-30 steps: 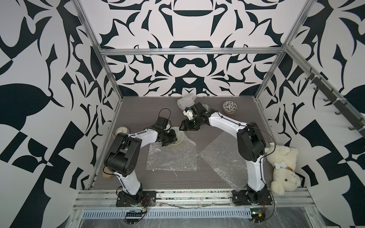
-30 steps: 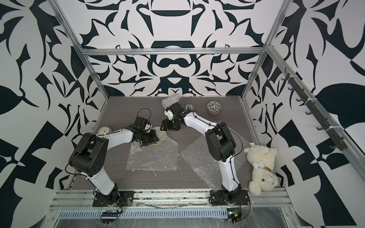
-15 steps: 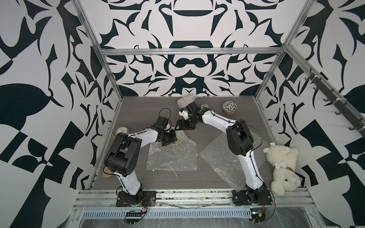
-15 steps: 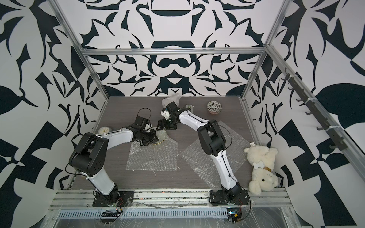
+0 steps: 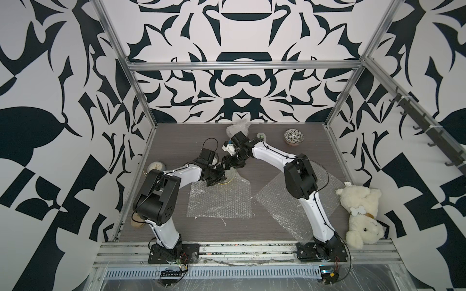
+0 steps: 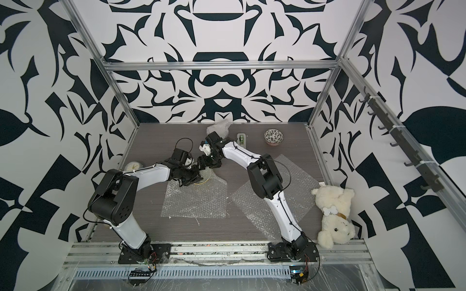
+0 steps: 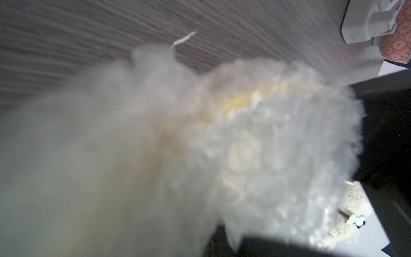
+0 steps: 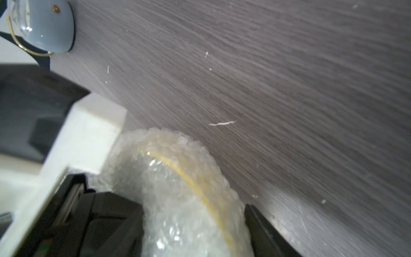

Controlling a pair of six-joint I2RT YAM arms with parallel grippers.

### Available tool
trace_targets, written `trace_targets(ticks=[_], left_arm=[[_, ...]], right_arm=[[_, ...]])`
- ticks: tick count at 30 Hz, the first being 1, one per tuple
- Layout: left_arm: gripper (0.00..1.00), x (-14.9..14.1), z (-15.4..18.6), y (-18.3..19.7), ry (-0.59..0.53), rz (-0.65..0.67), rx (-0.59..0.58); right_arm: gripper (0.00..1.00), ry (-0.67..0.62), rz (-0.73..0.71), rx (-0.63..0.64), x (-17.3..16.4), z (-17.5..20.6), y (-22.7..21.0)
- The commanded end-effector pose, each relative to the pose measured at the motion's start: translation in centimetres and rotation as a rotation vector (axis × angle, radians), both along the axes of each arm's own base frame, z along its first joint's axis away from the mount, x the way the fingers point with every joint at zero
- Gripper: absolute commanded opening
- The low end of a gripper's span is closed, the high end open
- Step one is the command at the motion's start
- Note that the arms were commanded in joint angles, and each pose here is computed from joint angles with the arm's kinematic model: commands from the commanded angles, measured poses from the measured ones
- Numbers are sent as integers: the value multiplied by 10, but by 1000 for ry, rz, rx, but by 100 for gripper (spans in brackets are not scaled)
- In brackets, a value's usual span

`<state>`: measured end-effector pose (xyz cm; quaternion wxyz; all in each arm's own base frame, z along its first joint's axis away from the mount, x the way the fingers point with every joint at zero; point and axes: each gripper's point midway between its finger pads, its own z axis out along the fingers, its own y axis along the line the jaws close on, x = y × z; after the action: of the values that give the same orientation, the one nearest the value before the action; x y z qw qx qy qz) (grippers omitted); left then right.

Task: Wrap bowls in bubble wrap
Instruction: Wrap the bowl in bubble wrap.

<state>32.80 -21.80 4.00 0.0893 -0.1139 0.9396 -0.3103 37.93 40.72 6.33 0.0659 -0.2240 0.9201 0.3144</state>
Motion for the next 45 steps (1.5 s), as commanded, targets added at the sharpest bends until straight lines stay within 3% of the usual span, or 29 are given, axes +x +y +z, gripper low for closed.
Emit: trace_targets(ticks=[1, 16, 31, 41, 45], left_arm=[[3, -4, -5, 3, 24, -2, 26], [25, 4, 23, 10, -55, 33, 52], [38, 4, 89, 50, -271, 162, 152], [45, 2, 71, 94, -201, 254, 177], [57, -8, 64, 130, -180, 334, 196]], right_arm=[[62, -2, 4, -55, -1, -3, -5], [6, -134, -41, -128, 11, 12, -25], [1, -176, -69, -113, 15, 17, -28], [0, -179, -78, -93, 15, 19, -26], [0, -181, -88, -99, 14, 17, -28]])
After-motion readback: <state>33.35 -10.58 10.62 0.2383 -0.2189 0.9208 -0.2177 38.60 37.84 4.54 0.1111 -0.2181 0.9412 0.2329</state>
